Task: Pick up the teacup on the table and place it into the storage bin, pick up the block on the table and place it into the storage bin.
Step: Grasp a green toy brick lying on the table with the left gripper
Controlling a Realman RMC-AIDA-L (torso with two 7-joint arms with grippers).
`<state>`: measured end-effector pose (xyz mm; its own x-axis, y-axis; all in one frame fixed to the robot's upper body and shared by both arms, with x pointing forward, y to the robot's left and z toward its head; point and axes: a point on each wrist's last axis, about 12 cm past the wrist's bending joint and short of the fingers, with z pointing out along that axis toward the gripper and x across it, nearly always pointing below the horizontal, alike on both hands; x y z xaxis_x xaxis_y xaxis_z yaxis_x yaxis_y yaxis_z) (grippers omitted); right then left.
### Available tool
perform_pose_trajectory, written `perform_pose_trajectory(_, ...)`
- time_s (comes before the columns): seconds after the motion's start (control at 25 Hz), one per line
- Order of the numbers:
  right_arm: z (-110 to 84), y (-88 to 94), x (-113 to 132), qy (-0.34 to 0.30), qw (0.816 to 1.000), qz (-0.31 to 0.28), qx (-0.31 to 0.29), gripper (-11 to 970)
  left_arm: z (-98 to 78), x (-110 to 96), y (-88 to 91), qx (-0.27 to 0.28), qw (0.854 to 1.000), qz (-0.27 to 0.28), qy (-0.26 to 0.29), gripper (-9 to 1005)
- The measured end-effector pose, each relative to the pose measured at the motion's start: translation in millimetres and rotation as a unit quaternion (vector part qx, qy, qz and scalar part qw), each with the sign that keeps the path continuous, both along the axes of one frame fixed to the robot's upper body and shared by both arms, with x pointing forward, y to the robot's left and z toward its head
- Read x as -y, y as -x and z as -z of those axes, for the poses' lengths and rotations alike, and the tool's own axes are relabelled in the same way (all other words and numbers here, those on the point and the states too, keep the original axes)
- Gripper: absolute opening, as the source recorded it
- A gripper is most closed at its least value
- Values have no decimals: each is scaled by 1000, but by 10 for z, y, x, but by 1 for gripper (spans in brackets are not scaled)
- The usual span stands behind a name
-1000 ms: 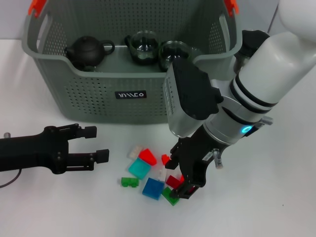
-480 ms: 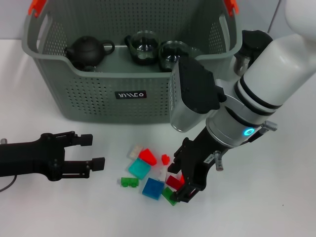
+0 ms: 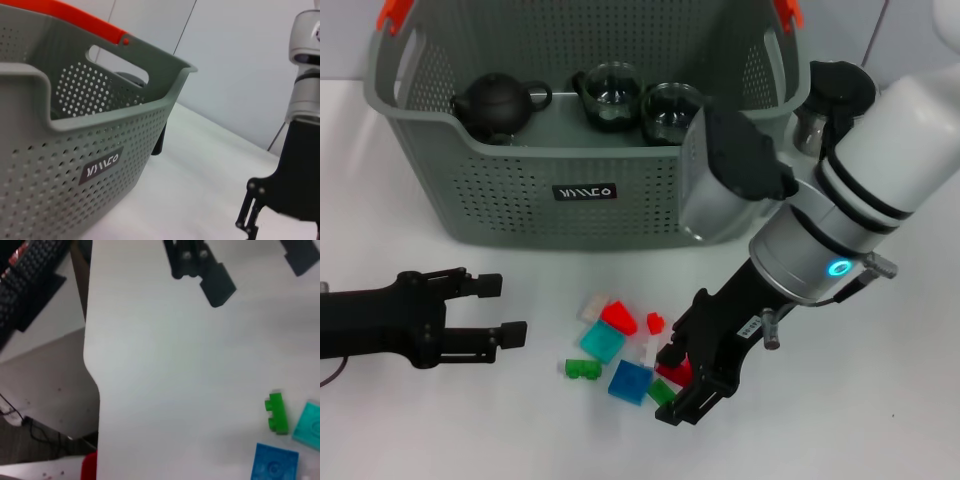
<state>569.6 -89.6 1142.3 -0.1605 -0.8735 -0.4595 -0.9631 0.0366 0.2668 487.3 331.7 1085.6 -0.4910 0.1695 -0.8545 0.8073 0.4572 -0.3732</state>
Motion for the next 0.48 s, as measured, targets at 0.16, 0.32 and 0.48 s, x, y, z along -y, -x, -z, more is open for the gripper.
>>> perform_pose_trajectory(0.16, -9, 4, 80, 4, 999, 28, -27, 704, 5, -22, 11, -4, 1000, 0, -8, 876)
perform_pose_trajectory(0.32, -4, -18, 152, 22, 997, 67, -45, 704, -9, -26, -1, -3, 1000, 0, -12, 876)
perform_pose_trajectory(0.48, 20, -21, 183, 40, 993, 98, -60, 704, -16, -18, -18, -1, 1000, 1, -13, 875)
